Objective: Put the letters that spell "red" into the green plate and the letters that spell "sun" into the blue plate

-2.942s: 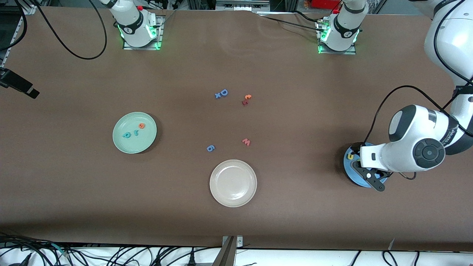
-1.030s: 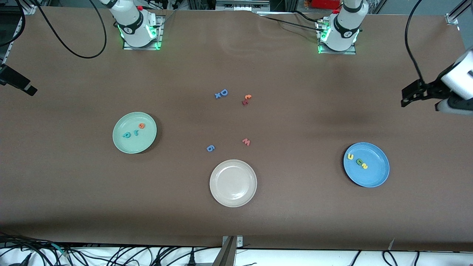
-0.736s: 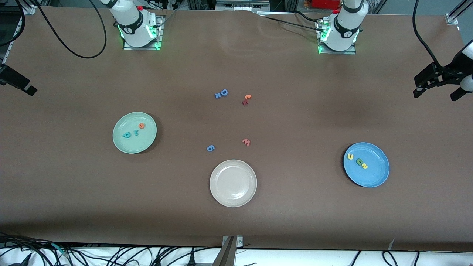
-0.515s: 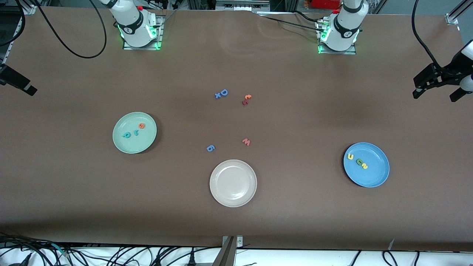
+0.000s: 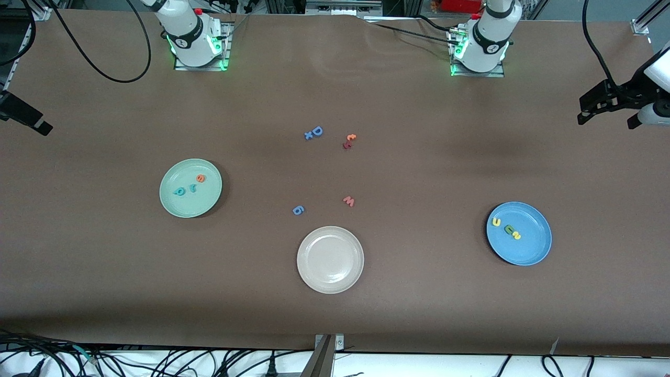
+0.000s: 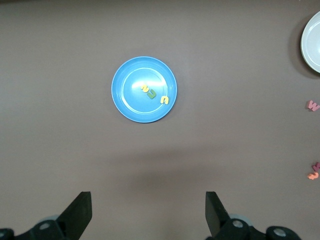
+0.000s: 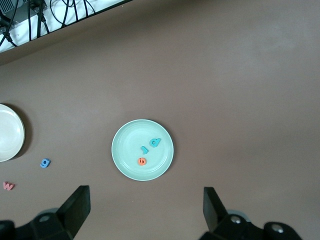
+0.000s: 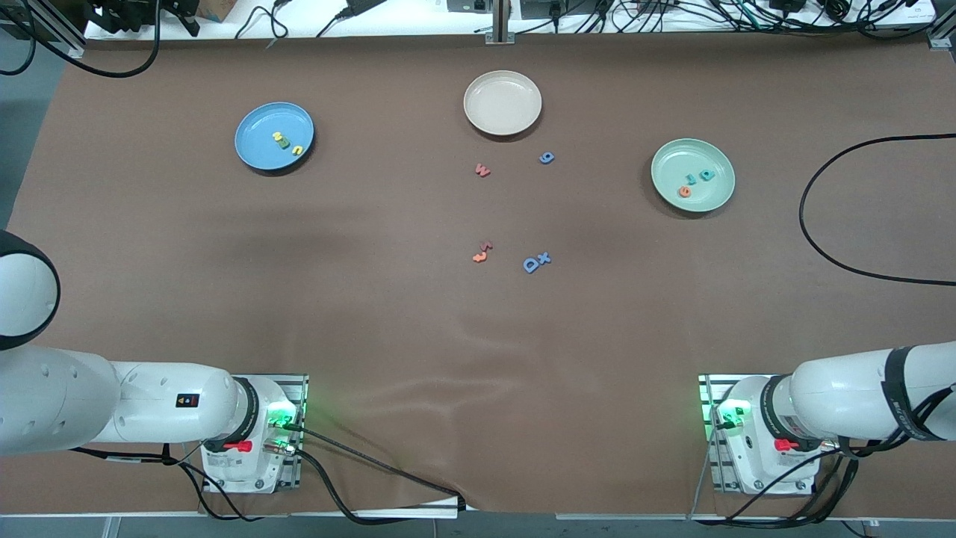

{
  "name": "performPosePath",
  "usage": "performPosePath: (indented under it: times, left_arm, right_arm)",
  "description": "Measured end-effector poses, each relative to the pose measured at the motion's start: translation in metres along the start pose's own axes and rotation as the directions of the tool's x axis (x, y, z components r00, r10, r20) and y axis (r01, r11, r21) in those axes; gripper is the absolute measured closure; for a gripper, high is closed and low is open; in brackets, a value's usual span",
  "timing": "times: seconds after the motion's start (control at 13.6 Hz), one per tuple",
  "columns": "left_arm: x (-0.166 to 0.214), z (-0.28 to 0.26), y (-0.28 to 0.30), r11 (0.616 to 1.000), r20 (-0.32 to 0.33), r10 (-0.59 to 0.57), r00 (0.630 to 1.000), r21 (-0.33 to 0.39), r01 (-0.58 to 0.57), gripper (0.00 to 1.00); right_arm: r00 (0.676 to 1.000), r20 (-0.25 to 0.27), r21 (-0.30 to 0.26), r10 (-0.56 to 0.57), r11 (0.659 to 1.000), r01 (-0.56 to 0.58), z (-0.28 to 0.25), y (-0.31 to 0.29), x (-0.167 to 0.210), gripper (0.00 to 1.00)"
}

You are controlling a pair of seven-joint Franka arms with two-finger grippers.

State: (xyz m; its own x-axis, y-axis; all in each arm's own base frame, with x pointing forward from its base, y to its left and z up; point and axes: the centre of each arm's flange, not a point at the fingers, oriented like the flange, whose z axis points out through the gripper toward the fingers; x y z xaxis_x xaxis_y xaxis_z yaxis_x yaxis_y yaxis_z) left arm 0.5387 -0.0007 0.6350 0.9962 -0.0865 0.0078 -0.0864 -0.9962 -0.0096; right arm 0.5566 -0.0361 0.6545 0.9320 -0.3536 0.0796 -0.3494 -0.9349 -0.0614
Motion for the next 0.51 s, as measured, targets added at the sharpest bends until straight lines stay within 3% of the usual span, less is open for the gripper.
performPosePath:
  times: [0.51]
  left_arm:
    - [0.0002, 0.0007, 0.0004, 1.0, 0.011, -0.001, 1.0, -0.011, 0.001, 0.0]
  right_arm:
    - [1.0, 0.0, 0.0, -0.001, 1.0, 0.001, 0.0, -0.0005, -0.0002, 0.0]
